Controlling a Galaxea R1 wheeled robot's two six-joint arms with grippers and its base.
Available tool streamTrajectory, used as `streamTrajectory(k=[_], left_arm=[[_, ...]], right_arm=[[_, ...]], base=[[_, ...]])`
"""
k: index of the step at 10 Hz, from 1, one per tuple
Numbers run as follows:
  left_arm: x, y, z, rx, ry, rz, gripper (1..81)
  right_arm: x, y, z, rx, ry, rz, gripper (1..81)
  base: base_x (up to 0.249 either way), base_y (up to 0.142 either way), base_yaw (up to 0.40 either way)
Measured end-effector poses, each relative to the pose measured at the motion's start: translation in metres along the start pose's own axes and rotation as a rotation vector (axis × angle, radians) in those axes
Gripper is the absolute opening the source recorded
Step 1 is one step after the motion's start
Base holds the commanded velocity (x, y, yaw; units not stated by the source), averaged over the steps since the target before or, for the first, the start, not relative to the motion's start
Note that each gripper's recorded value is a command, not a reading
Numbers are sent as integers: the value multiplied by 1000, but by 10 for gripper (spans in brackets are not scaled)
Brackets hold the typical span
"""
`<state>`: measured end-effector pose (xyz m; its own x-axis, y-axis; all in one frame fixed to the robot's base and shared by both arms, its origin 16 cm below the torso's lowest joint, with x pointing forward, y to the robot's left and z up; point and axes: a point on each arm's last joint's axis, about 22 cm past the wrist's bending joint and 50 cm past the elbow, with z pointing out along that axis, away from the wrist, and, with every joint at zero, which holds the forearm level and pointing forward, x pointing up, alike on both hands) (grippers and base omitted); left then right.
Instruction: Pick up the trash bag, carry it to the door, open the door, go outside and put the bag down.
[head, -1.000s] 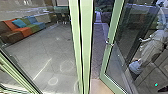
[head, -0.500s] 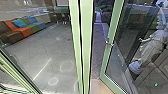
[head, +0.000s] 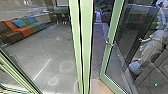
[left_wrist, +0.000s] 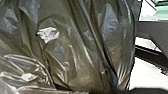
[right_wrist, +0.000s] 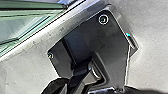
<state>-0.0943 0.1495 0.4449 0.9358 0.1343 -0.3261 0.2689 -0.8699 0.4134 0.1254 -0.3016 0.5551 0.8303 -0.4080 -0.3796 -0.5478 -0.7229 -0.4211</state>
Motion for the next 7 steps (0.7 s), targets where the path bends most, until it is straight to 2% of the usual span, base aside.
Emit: streamTrajectory(k=[2,3,5,7], left_arm=[[7,-7,2,30,12,1,10],[9,-8,4,41,16,0,10],[12,-7,7,51,29,1,10],[17,-8,6,56,45,2,10]], right_arm=[[-30,30,43,-49,-6,-4,811],[-41,35,64,-62,-5,-14,811],[-63,38,103,-85,-6,-35,811],[-86,61,132,-150,-7,-53,811]], base=[[0,0,0],[0,0,0],[0,0,0],[0,0,0]])
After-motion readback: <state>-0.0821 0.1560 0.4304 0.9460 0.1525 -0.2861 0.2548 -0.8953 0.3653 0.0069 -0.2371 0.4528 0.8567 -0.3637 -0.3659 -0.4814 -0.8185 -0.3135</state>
